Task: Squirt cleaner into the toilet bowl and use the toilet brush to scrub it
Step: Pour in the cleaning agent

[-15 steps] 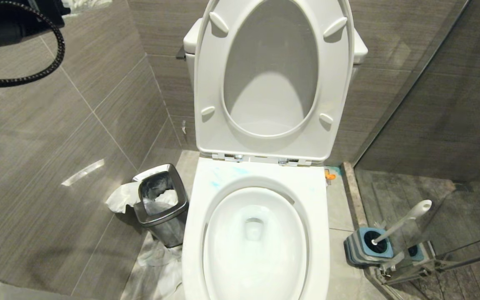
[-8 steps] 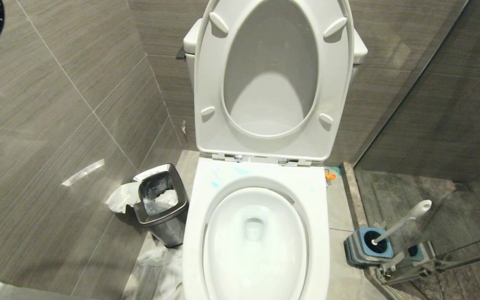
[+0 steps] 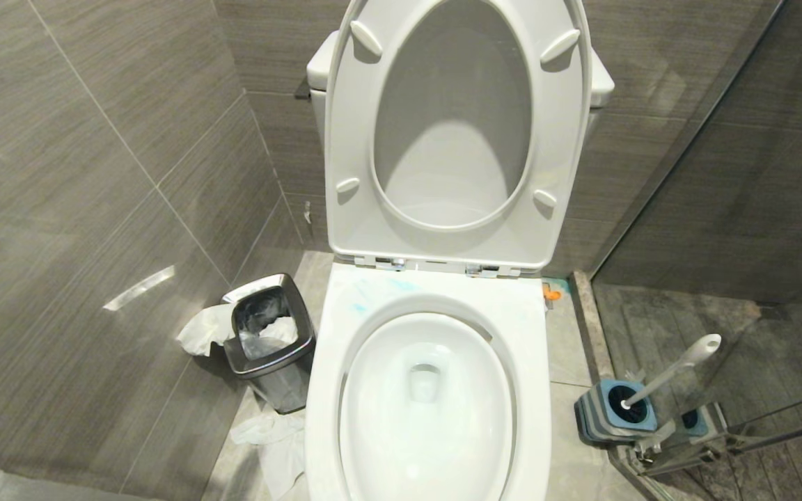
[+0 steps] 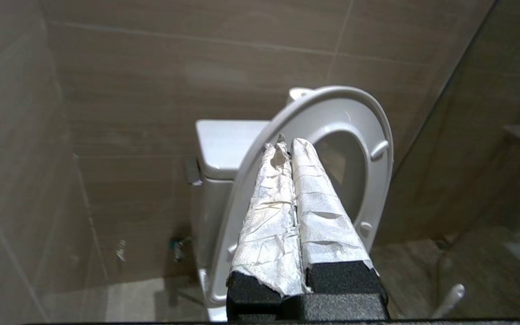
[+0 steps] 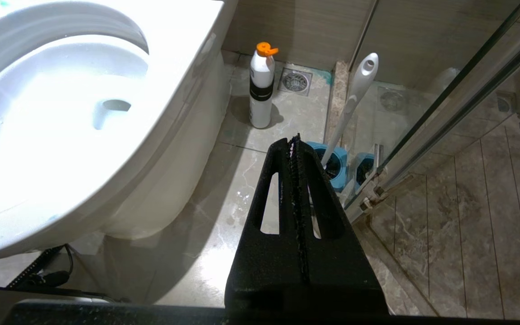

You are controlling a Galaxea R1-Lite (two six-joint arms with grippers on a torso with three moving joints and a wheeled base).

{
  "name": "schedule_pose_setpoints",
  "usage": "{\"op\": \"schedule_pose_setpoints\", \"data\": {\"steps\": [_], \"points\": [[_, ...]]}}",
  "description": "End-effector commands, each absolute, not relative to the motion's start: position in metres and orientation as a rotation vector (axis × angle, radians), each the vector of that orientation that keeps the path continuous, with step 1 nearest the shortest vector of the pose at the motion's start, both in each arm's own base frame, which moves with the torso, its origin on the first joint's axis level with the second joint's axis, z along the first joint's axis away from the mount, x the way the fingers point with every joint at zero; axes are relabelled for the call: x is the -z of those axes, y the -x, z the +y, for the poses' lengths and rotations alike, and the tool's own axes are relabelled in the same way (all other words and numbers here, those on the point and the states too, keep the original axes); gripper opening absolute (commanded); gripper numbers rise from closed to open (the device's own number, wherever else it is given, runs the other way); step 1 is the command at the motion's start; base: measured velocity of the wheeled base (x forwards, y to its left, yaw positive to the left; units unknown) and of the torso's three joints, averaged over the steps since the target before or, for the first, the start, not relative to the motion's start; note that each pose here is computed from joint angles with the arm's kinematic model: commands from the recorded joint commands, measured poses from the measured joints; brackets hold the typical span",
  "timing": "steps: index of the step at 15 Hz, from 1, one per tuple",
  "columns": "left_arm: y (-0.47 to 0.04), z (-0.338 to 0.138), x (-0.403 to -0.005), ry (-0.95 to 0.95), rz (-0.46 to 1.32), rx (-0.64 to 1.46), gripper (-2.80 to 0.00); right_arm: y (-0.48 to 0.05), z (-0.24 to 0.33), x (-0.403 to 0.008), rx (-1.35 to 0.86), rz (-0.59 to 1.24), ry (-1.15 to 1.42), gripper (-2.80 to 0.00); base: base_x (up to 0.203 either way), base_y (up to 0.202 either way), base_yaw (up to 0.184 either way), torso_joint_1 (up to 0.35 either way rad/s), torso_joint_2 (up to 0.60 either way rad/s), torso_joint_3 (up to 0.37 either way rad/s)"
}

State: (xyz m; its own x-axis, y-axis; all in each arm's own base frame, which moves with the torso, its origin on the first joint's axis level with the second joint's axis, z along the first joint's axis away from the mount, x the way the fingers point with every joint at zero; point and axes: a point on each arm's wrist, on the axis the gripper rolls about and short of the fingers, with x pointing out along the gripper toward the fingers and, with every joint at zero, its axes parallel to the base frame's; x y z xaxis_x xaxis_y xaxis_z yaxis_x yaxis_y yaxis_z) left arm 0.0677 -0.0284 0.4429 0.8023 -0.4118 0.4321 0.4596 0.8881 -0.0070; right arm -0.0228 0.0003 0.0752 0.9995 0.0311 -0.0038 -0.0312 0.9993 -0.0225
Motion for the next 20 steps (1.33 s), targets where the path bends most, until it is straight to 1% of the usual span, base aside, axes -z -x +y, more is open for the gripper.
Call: {"op": "schedule_pose_setpoints", "data": {"steps": [1,3,7,10,15,18,20], "points": [[-0.044,-0.015,-0.446,0.093,-0.5,0.412,-2.8,0.023,0.0,-0.075,-0.032,0.004,0.023,-2.8,0.0,0.0,0.0,0.0,0.0,0.0],[-0.027,-0.009,-0.441,0.054,-0.498,0.404,-2.8,0.023,0.0,-0.075,-0.032,0.003,0.023,-2.8,0.0,0.0,0.0,0.0,0.0,0.0],[0.024,-0.007,-0.396,0.023,-0.391,0.415,-2.8,0.023,0.0,-0.075,-0.032,0.004,0.023,-2.8,0.0,0.0,0.0,0.0,0.0,0.0],[0.05,-0.009,-0.371,0.018,-0.37,0.385,-2.8,0.023,0.0,-0.075,-0.032,0.004,0.023,-2.8,0.0,0.0,0.0,0.0,0.0,0.0],[0.076,-0.009,-0.328,0.018,-0.347,0.378,-2.8,0.023,0.0,-0.075,-0.032,0.003,0.023,-2.8,0.0,0.0,0.0,0.0,0.0,0.0],[0.092,-0.007,-0.296,0.01,-0.359,0.379,-2.8,0.023,0.0,-0.075,-0.032,0.003,0.023,-2.8,0.0,0.0,0.0,0.0,0.0,0.0],[0.095,-0.007,-0.281,0.012,-0.357,0.355,-2.8,0.023,0.0,-0.075,-0.032,0.003,0.023,-2.8,0.0,0.0,0.0,0.0,0.0,0.0]]}}
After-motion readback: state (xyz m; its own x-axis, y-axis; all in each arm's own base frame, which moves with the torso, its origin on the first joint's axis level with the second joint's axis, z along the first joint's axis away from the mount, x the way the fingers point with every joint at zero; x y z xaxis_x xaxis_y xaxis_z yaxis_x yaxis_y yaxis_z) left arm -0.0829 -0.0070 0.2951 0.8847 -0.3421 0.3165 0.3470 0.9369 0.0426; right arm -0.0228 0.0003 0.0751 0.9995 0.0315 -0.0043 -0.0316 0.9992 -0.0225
